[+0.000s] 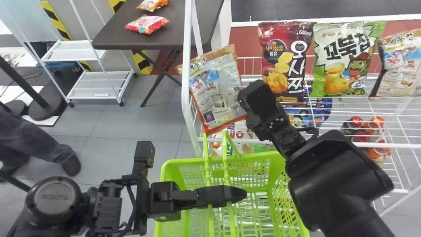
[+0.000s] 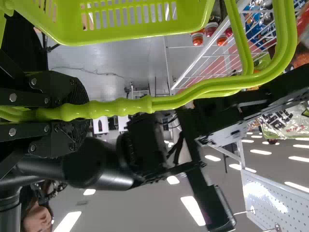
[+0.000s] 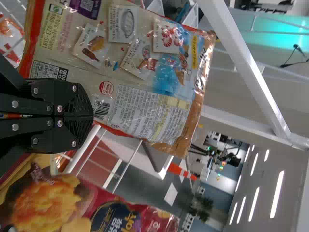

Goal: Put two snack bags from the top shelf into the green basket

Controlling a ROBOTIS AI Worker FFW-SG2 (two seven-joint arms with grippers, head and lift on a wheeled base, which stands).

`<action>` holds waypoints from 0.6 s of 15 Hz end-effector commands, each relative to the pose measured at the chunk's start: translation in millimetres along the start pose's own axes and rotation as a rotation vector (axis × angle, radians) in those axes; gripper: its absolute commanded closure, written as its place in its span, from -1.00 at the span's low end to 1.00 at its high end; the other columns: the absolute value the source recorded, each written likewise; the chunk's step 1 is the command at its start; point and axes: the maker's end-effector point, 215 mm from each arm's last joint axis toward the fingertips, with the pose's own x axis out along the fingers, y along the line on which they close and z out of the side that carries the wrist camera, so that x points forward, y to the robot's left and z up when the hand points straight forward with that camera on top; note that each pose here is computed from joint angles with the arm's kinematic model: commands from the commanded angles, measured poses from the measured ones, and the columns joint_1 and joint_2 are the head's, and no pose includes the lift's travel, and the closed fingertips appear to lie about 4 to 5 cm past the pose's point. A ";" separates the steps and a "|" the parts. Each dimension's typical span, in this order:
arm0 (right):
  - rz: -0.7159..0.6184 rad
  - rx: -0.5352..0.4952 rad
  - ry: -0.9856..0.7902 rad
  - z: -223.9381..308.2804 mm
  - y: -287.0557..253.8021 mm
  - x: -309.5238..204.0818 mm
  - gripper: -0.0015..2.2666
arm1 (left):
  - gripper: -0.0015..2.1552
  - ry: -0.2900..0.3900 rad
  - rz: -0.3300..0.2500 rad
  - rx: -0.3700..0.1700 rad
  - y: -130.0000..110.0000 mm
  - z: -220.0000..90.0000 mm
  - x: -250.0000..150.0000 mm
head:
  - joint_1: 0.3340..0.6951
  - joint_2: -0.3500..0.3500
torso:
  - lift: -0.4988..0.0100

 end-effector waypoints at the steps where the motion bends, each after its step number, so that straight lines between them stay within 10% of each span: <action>1: -0.045 0.015 0.024 3.4 -9.5 -25.2 0.98 | 0.99 0.007 0.000 -0.002 0.1 0.5 -0.2 | 1.00 0.41 | 0.96; 9: -0.174 0.122 0.061 20.3 -57.5 -108.5 0.98 | 0.99 0.005 0.003 -0.007 1.4 -0.5 -2.1 | 1.00 0.26 | 0.96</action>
